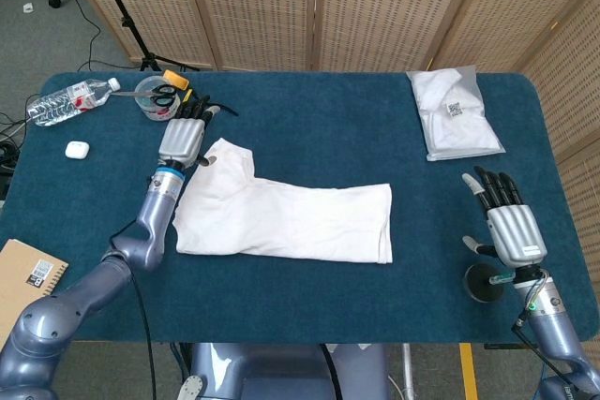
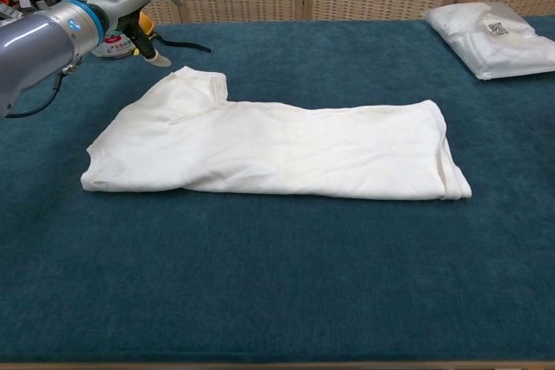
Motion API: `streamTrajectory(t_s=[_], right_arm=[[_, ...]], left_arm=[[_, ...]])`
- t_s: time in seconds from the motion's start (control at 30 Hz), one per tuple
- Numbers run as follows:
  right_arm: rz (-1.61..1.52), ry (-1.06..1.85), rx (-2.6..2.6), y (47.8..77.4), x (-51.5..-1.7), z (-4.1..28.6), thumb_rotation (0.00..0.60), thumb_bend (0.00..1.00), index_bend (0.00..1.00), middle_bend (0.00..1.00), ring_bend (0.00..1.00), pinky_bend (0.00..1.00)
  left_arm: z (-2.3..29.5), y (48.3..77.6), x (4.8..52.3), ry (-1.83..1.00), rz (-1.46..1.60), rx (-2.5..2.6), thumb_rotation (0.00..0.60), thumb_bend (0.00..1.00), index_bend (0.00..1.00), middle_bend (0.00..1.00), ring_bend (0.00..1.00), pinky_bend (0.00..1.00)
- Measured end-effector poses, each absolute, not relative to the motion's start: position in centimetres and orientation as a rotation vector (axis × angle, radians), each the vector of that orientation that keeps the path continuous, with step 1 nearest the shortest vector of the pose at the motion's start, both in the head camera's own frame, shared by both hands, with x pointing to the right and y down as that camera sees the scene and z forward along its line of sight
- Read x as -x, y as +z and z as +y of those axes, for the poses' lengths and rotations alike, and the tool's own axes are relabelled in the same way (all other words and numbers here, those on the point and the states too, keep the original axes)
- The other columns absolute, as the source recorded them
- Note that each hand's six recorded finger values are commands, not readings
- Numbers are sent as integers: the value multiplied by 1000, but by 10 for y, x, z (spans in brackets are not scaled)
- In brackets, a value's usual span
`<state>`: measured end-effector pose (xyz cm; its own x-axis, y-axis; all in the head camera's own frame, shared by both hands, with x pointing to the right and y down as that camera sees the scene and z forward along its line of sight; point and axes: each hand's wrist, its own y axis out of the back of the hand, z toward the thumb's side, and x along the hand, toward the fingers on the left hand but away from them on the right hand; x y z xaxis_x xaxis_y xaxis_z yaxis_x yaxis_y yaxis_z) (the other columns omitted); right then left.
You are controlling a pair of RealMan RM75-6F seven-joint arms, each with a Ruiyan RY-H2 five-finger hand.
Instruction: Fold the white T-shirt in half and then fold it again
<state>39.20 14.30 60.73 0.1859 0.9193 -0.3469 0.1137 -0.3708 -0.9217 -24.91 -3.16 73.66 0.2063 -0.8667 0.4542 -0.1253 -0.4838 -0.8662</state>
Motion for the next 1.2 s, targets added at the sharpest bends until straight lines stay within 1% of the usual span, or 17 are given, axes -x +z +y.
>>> streamTrajectory(t_s=[0.2, 0.23, 0.27, 0.4, 0.43, 0.53, 0.73, 0.93, 1.2], right_arm=[[-987, 1268, 1664, 607, -390, 144, 600, 133, 0, 0, 0, 0], [-987, 1267, 1664, 607, -390, 144, 600, 135, 0, 0, 0, 0], [-986, 1267, 1665, 607, -389, 145, 600, 137, 0, 0, 0, 0], [-981, 1268, 1666, 607, -388, 145, 600, 144, 0, 0, 0, 0], [-979, 1268, 1666, 607, -388, 146, 600, 144, 0, 0, 0, 0], [-971, 1271, 1666, 609, -387, 146, 600, 143, 0, 0, 0, 0], [-961, 1272, 1665, 610, -385, 148, 600, 144, 0, 0, 0, 0], [-961, 1278, 1665, 611, -386, 148, 600, 144, 0, 0, 0, 0], [-964, 1281, 1666, 611, -387, 147, 600, 143, 0, 0, 0, 0]], left_arm=[[-9, 717, 267, -1225, 838, 1874, 600, 204, 1, 0, 0, 0], [-5, 714, 272, -1210, 814, 1886, 600, 221, 23, 0, 0, 0], [1, 709, 282, -1195, 782, 1903, 600, 236, 60, 0, 0, 0], [24, 699, 319, -1178, 686, 1946, 600, 273, 268, 0, 0, 0], [33, 699, 330, -1185, 656, 1959, 600, 281, 289, 0, 0, 0], [56, 703, 352, -1214, 578, 1977, 600, 296, 297, 0, 0, 0], [73, 712, 371, -1242, 524, 1981, 600, 307, 303, 0, 0, 0], [83, 724, 366, -1215, 500, 1980, 600, 315, 313, 0, 0, 0], [92, 733, 359, -1147, 485, 1955, 600, 308, 313, 0, 0, 0]])
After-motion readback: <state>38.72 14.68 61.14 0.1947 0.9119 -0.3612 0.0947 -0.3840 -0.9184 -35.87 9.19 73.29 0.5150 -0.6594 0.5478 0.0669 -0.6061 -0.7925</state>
